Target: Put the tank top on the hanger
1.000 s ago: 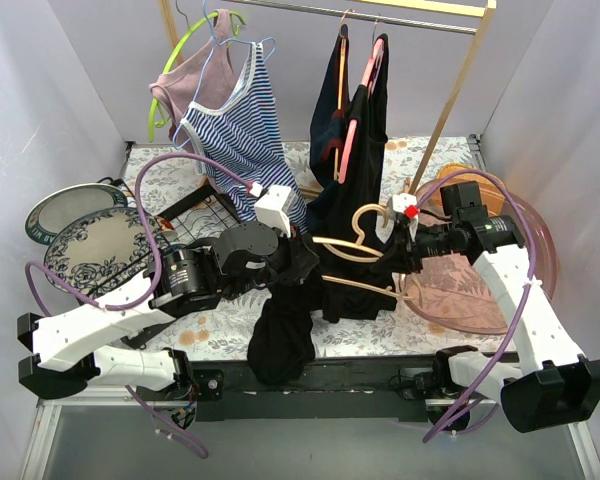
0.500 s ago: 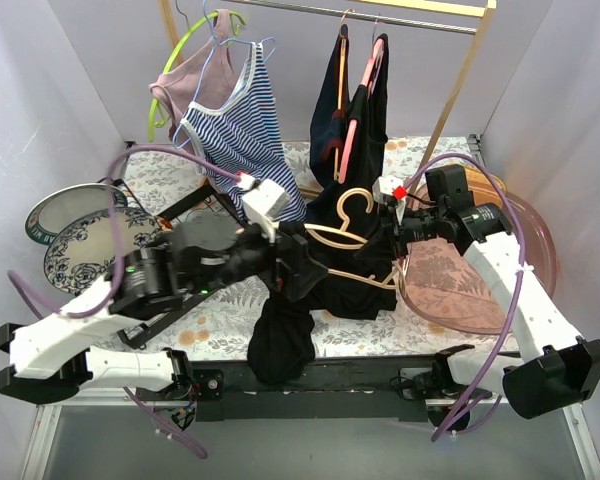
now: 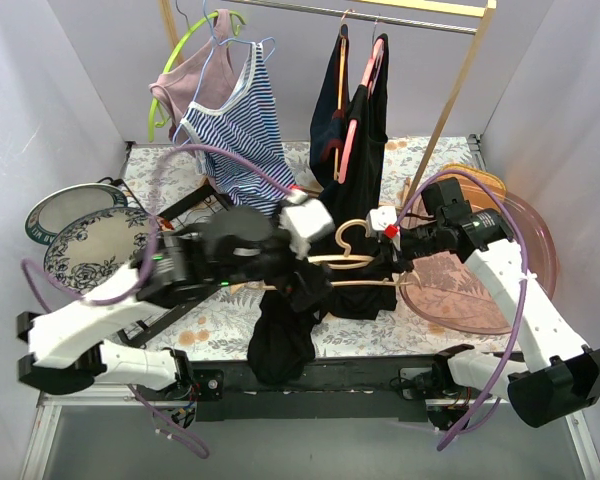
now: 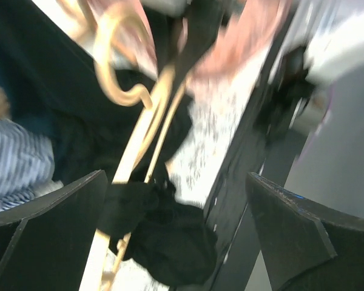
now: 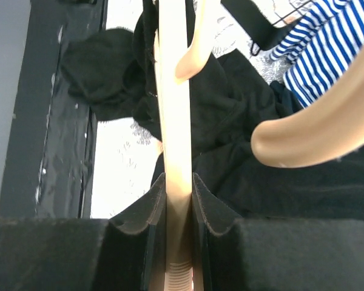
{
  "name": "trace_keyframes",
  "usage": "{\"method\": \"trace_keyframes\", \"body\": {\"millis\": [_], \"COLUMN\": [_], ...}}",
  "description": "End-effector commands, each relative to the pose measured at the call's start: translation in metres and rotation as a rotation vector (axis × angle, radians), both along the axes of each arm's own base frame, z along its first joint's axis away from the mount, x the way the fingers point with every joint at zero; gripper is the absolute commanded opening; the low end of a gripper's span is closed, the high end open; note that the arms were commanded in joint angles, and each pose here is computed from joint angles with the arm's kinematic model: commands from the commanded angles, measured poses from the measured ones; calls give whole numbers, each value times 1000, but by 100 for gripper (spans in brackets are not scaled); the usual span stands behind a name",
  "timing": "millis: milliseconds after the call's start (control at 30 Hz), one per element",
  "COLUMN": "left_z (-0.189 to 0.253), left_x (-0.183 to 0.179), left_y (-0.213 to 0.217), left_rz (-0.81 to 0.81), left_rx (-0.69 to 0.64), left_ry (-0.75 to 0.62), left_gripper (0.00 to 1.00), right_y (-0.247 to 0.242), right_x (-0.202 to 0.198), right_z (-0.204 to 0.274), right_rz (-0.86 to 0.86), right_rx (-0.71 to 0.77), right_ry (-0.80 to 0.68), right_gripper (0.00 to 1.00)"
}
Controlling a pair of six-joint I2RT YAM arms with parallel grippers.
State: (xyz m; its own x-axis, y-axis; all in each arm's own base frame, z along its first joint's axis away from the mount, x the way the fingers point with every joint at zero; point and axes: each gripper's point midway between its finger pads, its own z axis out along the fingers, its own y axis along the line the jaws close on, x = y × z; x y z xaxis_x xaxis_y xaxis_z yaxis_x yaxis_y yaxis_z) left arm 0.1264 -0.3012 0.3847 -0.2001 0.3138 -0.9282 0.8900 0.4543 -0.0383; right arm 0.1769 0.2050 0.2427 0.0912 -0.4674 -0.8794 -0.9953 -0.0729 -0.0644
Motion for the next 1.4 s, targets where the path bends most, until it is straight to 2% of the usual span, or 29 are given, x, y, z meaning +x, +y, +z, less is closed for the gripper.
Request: {"method": "trace_keyframes", "body": {"millis": [0, 167, 333, 433, 467, 600, 733, 833, 933, 1000, 1033, 1100, 1167, 1200, 1233, 1367], "left_z": [-57, -78, -85, -92, -99, -104, -113, -107, -99, -101, -99, -103, -101, -110, -112, -117], "left_x": [-5, 9, 7, 5, 5, -2, -5, -1, 7, 8, 7, 3, -2, -4, -5, -10], "left_y": [-17, -21, -22, -18, -15, -13, -13, -13, -4, 3, 4, 13, 18, 19, 20, 26], "left_rz": [-110, -92, -128, -129, -124, -130, -127, -87, -6, 37, 48, 79, 101, 105, 112, 136], "left_rx": [178, 245, 249, 256, 265, 232, 199, 150, 95, 59, 32, -4, -57, -53, -61, -106], "left_ry": [35, 48, 83, 106, 119, 161, 175, 169, 159, 188, 197, 238, 274, 295, 305, 347], "left_gripper": [97, 92, 78, 75, 70, 31, 19, 0, 0, 0, 0, 0, 0, 0, 0, 0], "right_y": [-1, 3, 4, 5, 5, 7, 11, 15, 17, 20, 19, 22, 22, 22, 19, 8], "right_x": [-14, -25, -28, -30, -31, -31, -33, -34, -29, -18, -11, 3, 13, 15, 20, 20], "right_z": [13, 16, 15, 16, 17, 21, 24, 25, 25, 28, 28, 40, 47, 55, 57, 71], "right_rz": [98, 149, 163, 170, 174, 185, 205, 221, 201, 132, 92, 0, -82, -112, -151, -224], "right_rx": [-1, 10, 11, 16, 17, 28, 45, 58, 53, 49, 32, 39, 38, 51, 47, 69], "right_ry": [-126, -146, -142, -143, -146, -137, -116, -95, -80, -56, -58, -36, -22, -26, -37, -113], "right_gripper": [1, 1, 1, 1, 1, 1, 1, 1, 3, 15, 31, 48, 72, 75, 93, 95]}}
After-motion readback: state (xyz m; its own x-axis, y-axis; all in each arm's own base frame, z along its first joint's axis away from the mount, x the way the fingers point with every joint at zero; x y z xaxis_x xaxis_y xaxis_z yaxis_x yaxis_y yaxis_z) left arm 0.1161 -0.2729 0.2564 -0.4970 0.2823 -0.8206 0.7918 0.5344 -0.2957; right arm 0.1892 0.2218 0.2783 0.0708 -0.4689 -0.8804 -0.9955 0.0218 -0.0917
